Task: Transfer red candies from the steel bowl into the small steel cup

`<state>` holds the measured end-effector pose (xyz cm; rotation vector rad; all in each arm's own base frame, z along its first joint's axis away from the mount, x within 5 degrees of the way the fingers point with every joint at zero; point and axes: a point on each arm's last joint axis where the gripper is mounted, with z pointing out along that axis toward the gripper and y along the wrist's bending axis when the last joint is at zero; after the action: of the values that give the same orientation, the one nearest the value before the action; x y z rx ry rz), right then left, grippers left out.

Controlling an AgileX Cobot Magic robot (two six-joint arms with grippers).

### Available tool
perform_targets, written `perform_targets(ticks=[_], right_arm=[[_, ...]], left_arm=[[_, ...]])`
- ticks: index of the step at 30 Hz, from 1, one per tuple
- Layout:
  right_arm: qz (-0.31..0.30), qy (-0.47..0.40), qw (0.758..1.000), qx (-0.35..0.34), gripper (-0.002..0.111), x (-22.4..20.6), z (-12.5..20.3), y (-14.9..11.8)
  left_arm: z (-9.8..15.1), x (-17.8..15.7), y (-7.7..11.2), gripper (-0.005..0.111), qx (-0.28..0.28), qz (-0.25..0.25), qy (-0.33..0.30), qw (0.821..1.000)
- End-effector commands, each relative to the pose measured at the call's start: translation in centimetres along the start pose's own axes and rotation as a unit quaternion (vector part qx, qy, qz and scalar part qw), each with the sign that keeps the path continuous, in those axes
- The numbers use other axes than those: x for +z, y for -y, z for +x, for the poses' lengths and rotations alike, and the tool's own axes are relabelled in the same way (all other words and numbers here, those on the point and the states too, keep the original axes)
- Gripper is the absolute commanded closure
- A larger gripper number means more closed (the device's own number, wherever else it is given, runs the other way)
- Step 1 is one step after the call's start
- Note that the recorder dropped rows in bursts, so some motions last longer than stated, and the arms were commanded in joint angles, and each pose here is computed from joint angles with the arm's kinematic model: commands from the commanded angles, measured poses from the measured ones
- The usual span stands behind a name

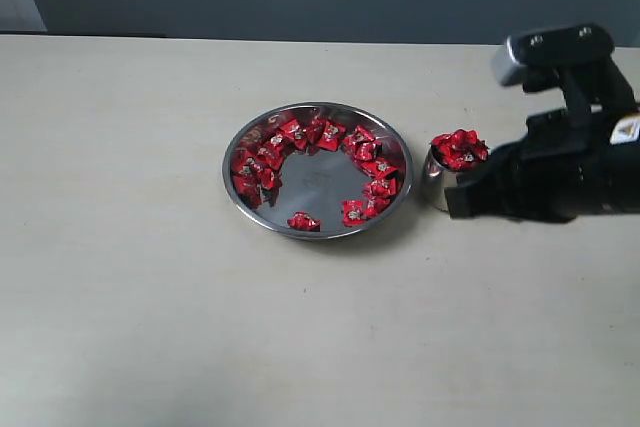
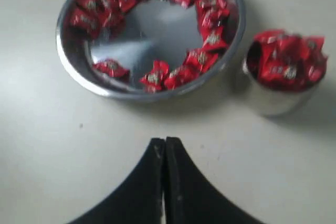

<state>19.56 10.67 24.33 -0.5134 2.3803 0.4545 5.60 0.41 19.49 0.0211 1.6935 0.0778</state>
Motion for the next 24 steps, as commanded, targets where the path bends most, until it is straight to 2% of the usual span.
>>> perform_targets(ticks=[1,3,4,7,8,10,12,13,14,17,22,24], right_arm=[[-0.021,-0.066,0.998,0.011,0.109,-0.1,2.3,-0.3],[0.005,-0.066,0.997,-0.042,0.109,-0.1,2.3,0.3],[0.040,-0.066,0.991,-0.111,0.109,0.0,2.2,1.0],[0.088,-0.049,0.981,-0.165,0.109,-2.3,2.1,2.1],[0.101,-0.030,0.983,-0.147,0.109,-3.6,2.0,2.5],[0.151,0.078,0.983,-0.066,0.109,-7.2,2.0,3.7],[0.207,0.203,0.957,-0.019,0.109,-10.0,3.7,4.3],[0.242,0.269,0.932,-0.004,0.109,-11.1,5.6,4.4],[0.266,0.300,0.916,0.002,0.109,-11.1,7.4,4.5],[0.294,0.332,0.896,0.006,0.109,-10.6,10.9,4.3],[0.301,0.335,0.893,0.009,0.109,-8.2,14.7,4.5],[0.302,0.348,0.888,0.004,0.109,-8.4,14.9,4.3]], left_arm=[[0.0,0.0,0.1,0.106,-0.004,0.004,0.004,1.000],[0.0,0.0,0.1,0.106,-0.004,0.004,0.004,1.000],[0.0,0.0,0.1,0.106,-0.004,0.004,0.004,1.000],[0.0,0.0,0.1,0.106,-0.004,0.004,0.004,1.000],[0.0,0.0,0.1,0.106,-0.004,0.004,0.004,1.000],[0.0,0.0,0.1,0.106,-0.004,0.004,0.004,1.000],[0.0,0.0,0.1,0.106,-0.004,0.004,0.004,1.000],[0.0,0.0,0.1,0.106,-0.004,0.004,0.004,1.000],[0.0,0.0,0.1,0.106,-0.004,0.004,0.004,1.000],[0.0,0.0,0.1,0.106,-0.004,0.004,0.004,1.000],[0.0,0.0,0.1,0.106,-0.004,0.004,0.004,1.000],[0.0,0.0,0.1,0.106,-0.004,0.004,0.004,1.000]])
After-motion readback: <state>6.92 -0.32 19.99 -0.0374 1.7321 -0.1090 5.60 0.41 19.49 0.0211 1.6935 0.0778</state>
